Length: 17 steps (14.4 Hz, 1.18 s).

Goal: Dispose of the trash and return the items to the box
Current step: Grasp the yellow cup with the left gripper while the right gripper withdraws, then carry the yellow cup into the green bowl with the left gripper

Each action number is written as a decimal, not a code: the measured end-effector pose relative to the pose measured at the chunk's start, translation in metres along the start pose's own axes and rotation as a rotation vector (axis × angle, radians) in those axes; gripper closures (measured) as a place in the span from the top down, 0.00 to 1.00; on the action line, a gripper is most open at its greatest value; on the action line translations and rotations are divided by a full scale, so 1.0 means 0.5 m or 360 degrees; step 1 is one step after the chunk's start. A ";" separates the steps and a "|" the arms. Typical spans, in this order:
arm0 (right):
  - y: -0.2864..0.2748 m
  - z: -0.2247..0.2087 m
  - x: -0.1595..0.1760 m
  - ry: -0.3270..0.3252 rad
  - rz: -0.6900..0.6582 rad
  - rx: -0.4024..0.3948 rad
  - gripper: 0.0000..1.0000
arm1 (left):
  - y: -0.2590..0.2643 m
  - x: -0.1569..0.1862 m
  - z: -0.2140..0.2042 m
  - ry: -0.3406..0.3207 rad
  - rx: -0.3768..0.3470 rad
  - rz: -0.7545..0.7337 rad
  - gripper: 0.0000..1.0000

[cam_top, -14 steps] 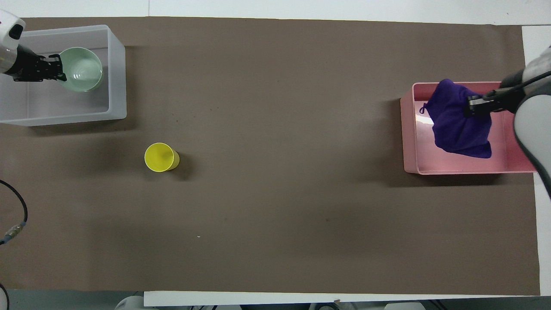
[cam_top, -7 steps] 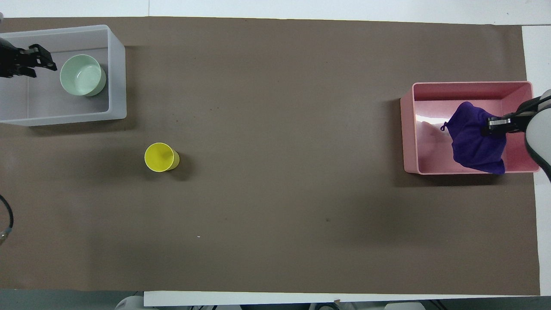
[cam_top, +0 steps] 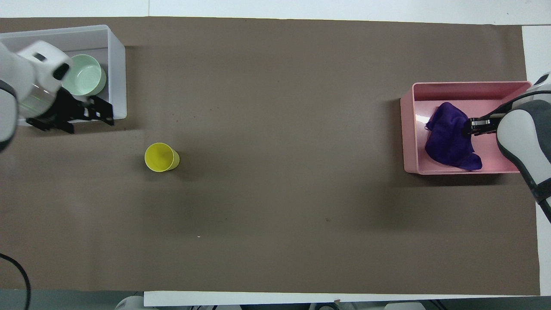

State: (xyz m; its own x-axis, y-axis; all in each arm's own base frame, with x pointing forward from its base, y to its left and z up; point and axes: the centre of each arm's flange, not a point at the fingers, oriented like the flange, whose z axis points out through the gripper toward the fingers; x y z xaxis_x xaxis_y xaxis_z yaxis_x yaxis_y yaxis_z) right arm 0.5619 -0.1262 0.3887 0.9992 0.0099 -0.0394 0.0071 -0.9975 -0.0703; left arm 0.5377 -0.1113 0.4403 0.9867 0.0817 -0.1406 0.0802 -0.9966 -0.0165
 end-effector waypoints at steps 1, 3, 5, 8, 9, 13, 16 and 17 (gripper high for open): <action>-0.003 -0.010 0.001 -0.0001 -0.0005 0.0002 0.58 | 0.012 -0.032 0.047 0.0002 0.0007 0.0006 1.00; -0.022 -0.047 0.000 -0.0023 -0.0015 0.0012 0.78 | 0.019 -0.083 0.119 0.0024 0.0011 -0.0007 1.00; -0.069 -0.108 0.001 -0.0059 -0.0050 0.0023 0.91 | 0.046 -0.113 0.158 0.0074 0.0002 -0.0053 1.00; -0.128 -0.207 -0.004 -0.0138 -0.0087 0.0013 0.91 | 0.098 -0.134 0.172 0.0120 -0.0009 -0.0080 0.98; -0.140 -0.241 -0.009 -0.0156 -0.0098 -0.0022 0.91 | 0.102 -0.137 0.177 0.0117 -0.0007 -0.0087 0.94; -0.161 -0.344 -0.066 -0.0194 -0.0098 -0.0061 0.92 | 0.093 -0.138 0.211 0.0158 -0.0028 -0.0098 0.46; -0.168 -0.392 -0.107 -0.0192 -0.0099 -0.0058 0.92 | 0.099 -0.106 0.178 0.0242 -0.0070 -0.0105 0.11; -0.170 -0.403 -0.115 -0.0182 -0.0099 -0.0059 0.92 | 0.104 -0.078 0.138 0.0284 -0.0092 -0.0110 0.03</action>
State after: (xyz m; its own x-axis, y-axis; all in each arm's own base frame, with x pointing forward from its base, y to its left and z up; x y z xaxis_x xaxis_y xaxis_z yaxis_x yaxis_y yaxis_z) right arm 0.5118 -0.0563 0.5979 0.9857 0.0779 -0.1494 0.0728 -0.9966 -0.0394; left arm 0.4935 -0.1661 0.3765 0.9875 0.1531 0.0367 0.1517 -0.9877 0.0376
